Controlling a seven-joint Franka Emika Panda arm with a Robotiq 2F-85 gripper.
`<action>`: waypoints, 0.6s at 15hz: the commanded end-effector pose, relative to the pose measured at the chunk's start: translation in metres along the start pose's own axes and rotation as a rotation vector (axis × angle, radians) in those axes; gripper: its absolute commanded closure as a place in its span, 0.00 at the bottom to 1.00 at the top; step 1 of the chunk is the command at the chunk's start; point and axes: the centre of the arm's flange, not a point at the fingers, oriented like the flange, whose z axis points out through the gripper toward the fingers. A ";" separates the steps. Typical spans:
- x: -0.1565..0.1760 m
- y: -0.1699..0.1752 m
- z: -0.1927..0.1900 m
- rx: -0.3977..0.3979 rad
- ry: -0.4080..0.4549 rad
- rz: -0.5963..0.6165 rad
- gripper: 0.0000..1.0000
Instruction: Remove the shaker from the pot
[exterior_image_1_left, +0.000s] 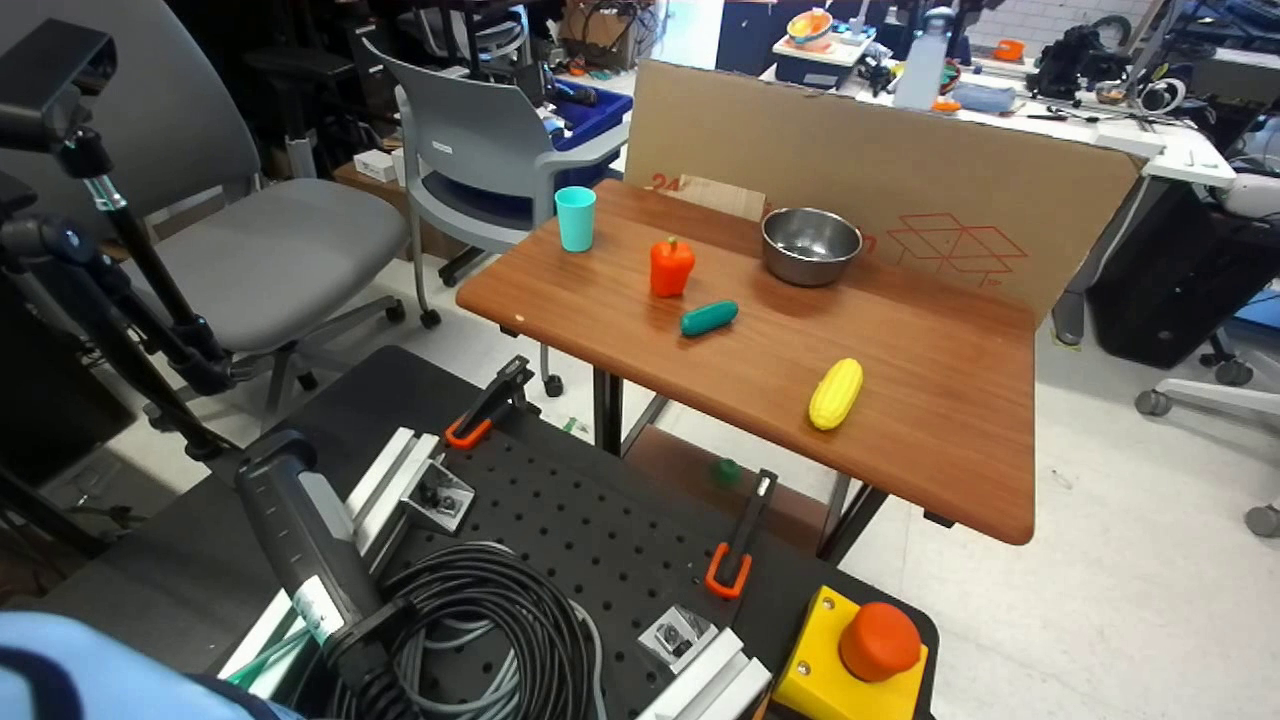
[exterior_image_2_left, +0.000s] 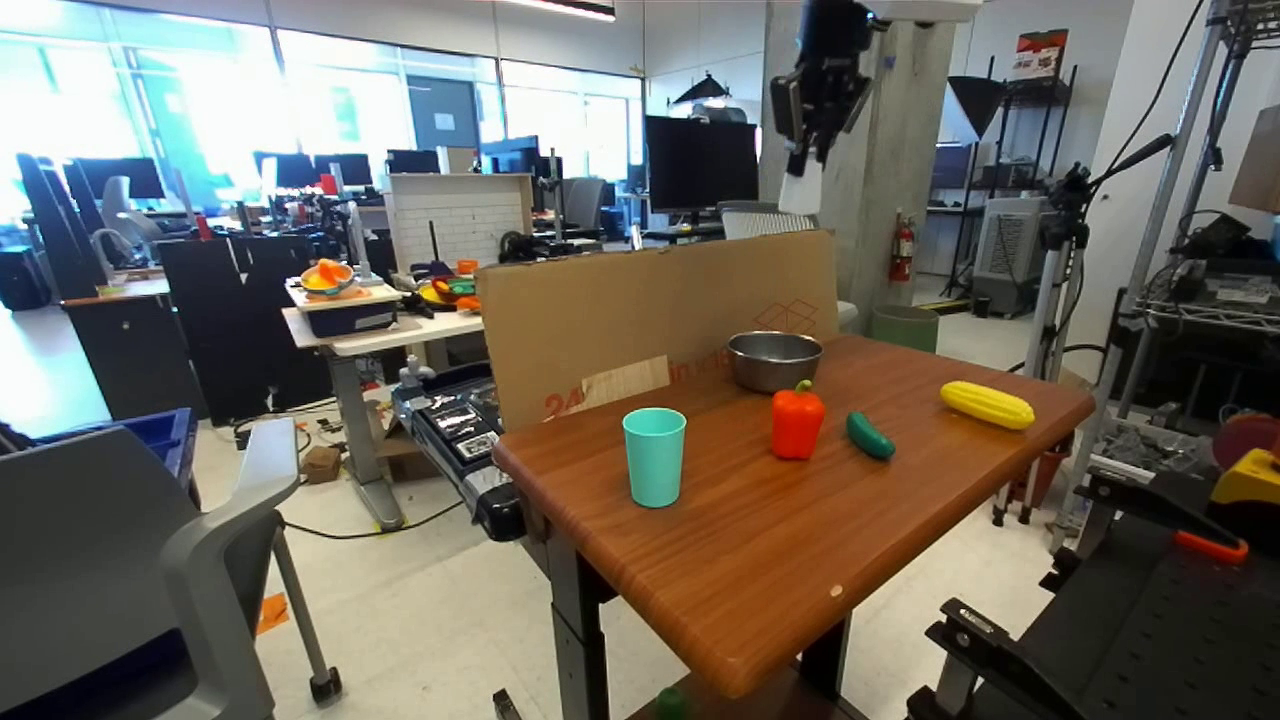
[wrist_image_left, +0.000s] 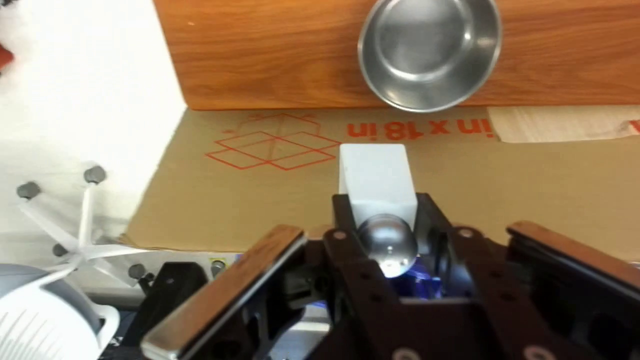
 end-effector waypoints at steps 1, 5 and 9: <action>-0.037 0.065 0.002 -0.113 -0.075 0.028 0.92; -0.093 0.133 0.040 -0.204 -0.183 0.032 0.92; -0.133 0.150 0.076 -0.148 -0.255 0.047 0.92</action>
